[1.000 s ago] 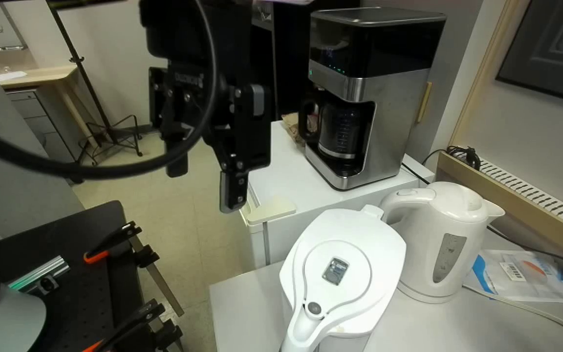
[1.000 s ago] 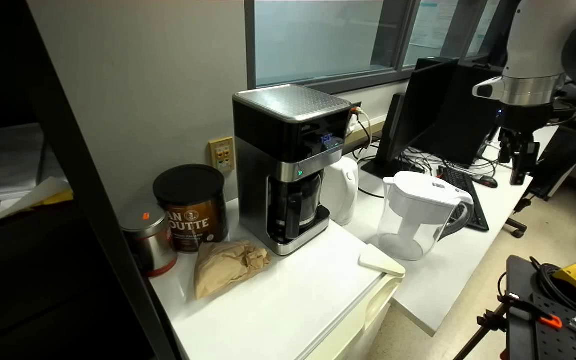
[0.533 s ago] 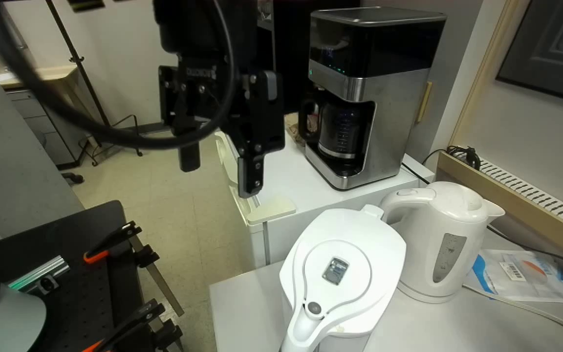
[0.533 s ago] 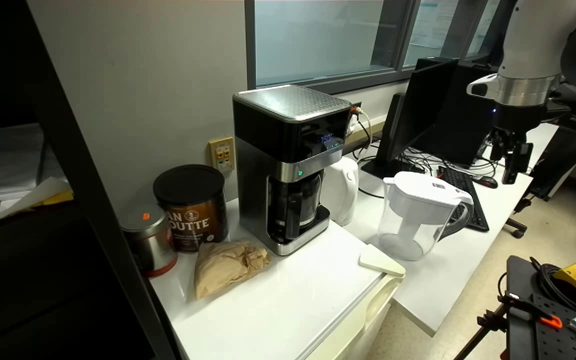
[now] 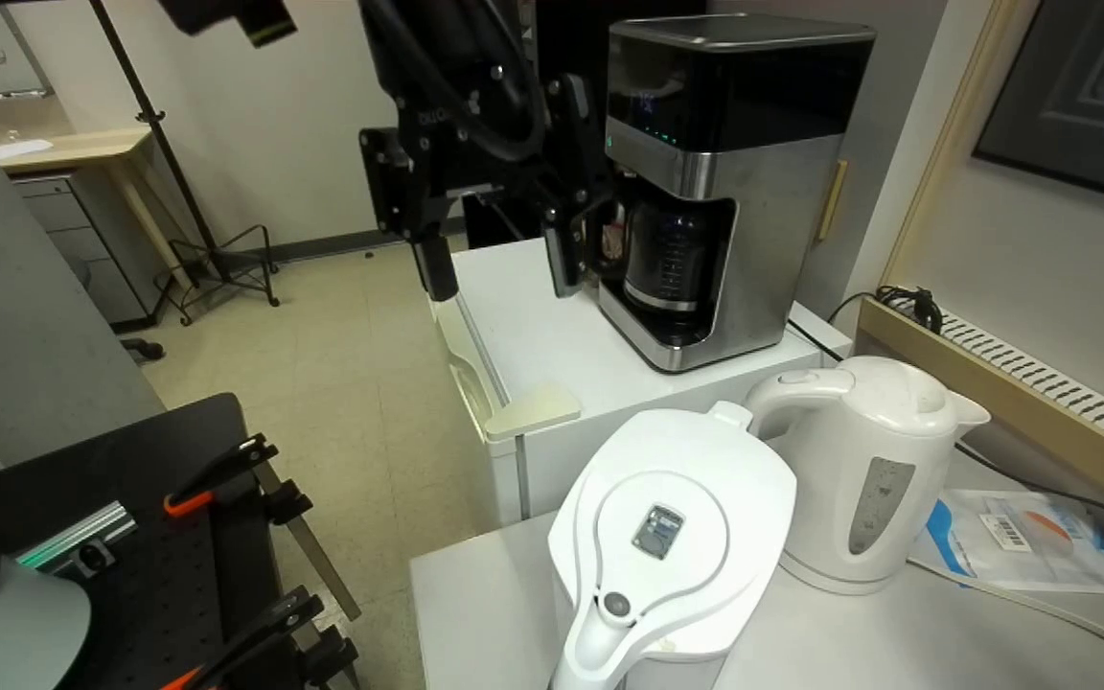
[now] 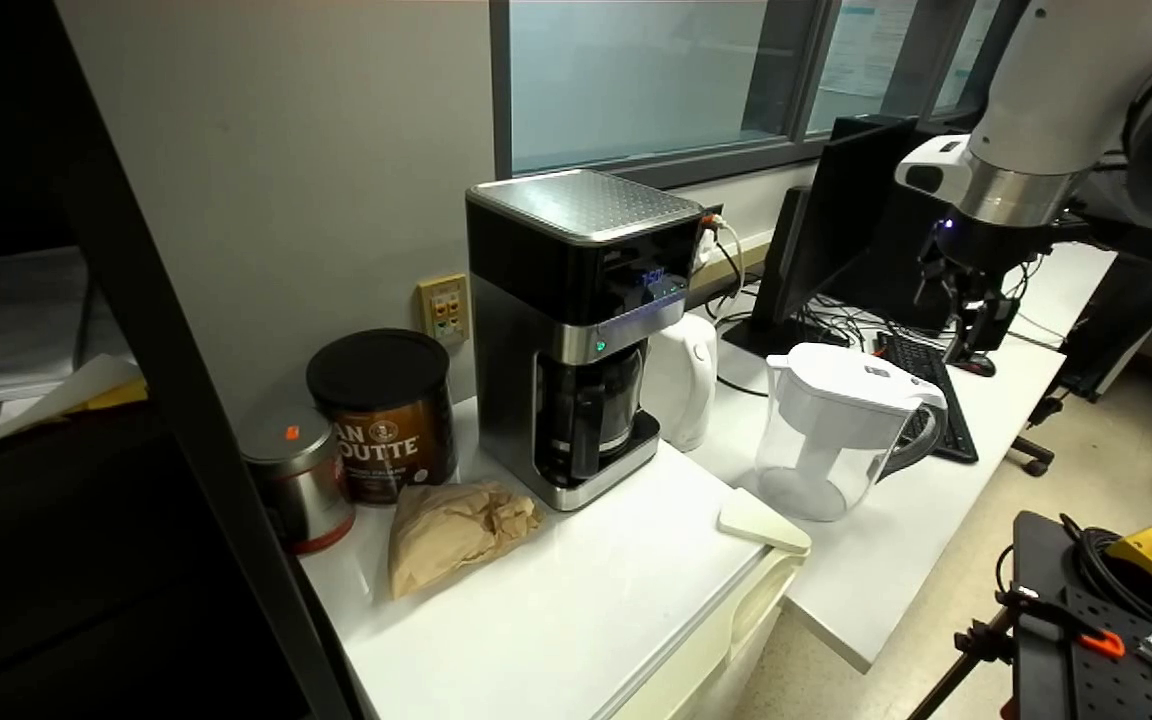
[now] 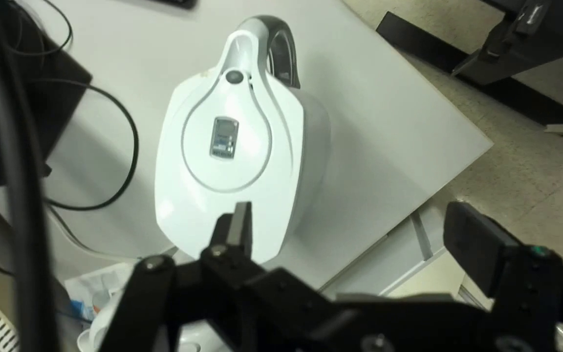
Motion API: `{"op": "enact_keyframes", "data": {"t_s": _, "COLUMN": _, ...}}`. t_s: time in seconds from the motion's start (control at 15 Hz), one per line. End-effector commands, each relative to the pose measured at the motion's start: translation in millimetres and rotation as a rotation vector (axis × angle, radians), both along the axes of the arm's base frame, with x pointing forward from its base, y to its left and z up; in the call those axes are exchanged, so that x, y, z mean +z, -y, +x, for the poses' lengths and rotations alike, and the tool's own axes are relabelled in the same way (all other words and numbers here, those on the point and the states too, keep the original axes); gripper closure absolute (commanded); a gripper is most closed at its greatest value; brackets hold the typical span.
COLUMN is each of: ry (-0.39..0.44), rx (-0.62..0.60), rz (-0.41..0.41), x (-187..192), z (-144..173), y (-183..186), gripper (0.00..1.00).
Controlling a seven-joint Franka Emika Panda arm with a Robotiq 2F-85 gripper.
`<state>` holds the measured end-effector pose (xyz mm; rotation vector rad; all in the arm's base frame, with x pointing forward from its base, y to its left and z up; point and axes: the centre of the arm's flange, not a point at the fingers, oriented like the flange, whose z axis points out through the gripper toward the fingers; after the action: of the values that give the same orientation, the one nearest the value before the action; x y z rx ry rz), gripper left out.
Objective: Press a button on the coffeemaker.
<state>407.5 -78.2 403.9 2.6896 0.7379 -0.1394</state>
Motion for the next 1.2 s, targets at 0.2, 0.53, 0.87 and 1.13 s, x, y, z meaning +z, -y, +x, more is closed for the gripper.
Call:
{"op": "enact_keyframes", "data": {"t_s": 0.2, "ry": 0.149, "rx": 0.215, "rz": -0.076, "x": -15, "z": 16, "y": -44, "gripper": 0.51}}
{"op": "enact_keyframes", "data": {"t_s": 0.53, "ry": 0.242, "rx": 0.346, "rz": -0.105, "x": -18, "z": 30, "y": -76, "gripper": 0.89}}
{"op": "enact_keyframes", "data": {"t_s": 0.87, "ry": 0.323, "rx": 0.428, "rz": -0.112, "x": -22, "z": 48, "y": -101, "gripper": 1.0}}
{"op": "enact_keyframes", "data": {"t_s": 1.13, "ry": 0.376, "rx": 0.473, "rz": -0.128, "x": -27, "z": 62, "y": -118, "gripper": 1.0}}
